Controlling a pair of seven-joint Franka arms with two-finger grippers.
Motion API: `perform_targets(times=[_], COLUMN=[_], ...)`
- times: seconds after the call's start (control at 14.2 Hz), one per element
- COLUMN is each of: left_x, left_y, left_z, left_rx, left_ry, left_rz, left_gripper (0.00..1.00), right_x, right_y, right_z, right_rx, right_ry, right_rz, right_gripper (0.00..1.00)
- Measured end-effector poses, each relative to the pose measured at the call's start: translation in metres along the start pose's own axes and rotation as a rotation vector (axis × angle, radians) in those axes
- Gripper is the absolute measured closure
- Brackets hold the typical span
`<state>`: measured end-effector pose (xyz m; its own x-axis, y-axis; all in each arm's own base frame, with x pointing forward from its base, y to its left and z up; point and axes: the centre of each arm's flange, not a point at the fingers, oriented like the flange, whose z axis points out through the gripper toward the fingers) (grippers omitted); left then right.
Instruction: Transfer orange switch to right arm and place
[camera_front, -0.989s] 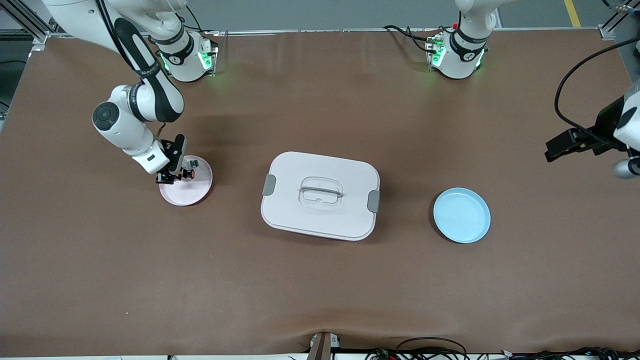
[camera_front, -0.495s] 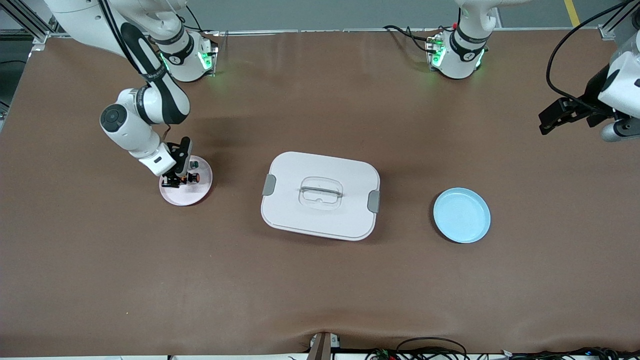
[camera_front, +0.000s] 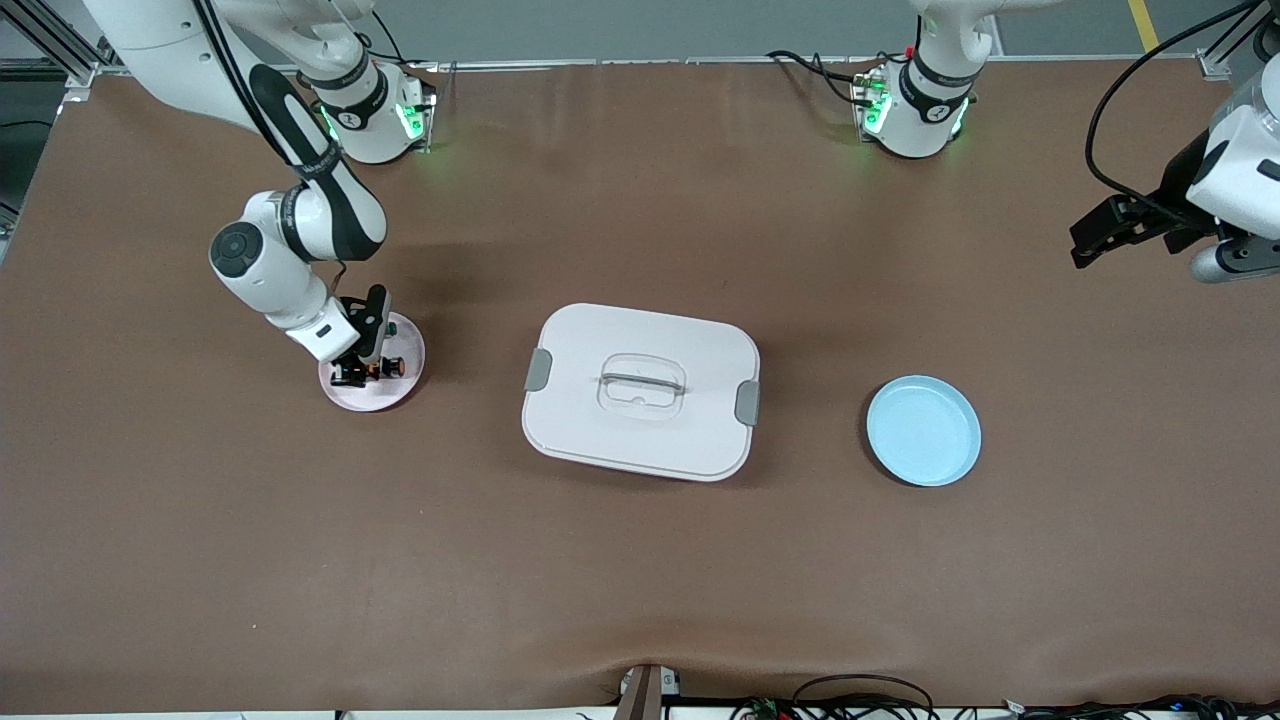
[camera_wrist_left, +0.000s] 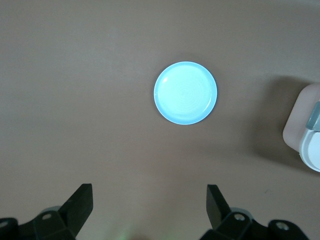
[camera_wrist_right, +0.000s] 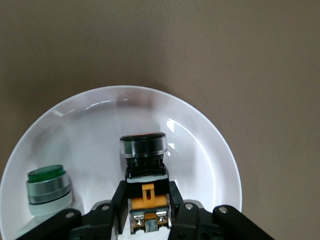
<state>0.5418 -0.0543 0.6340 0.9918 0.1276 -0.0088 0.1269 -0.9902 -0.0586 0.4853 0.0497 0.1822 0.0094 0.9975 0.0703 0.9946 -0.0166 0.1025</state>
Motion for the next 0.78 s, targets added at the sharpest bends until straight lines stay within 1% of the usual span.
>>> perform_targets(times=[0.14,0.28,0.42,0.49,0.57,0.64,0.78], left_x=[0.0,0.0,0.0,0.0,0.0,0.0,0.0], left_y=[0.0,0.0,0.0,0.0,0.0,0.0,0.0], left_z=[0.0,0.0,0.0,0.0,0.0,0.0,0.0], left_rx=[-0.001,-0.001,-0.001,-0.002,-0.002,-0.002,-0.002], left_ry=[0.0,0.0,0.0,0.0,-0.001,-0.001,-0.001], left_rz=[0.0,0.0,0.0,0.0,0.0,0.0,0.002], left_gripper=[0.0,0.0,0.0,0.0,0.0,0.0,0.0], right_x=[0.0,0.0,0.0,0.0,0.001,0.001,0.005], right_y=[0.001,0.004,0.009,0.011,0.013,0.016,0.026], right_z=[0.002,0.001,0.0,-0.001,-0.002,-0.003,-0.009], right_rx=[-0.004,-0.008,-0.016,-0.02,-0.017,-0.005,0.046], right_ry=[0.0,0.001,0.002,0.003,0.004,0.005,0.012], right_rz=[-0.001,0.0,0.002,0.002,0.002,0.002,0.0], right_gripper=[0.67,0.66,0.51,0.4,0.31,0.22,0.03])
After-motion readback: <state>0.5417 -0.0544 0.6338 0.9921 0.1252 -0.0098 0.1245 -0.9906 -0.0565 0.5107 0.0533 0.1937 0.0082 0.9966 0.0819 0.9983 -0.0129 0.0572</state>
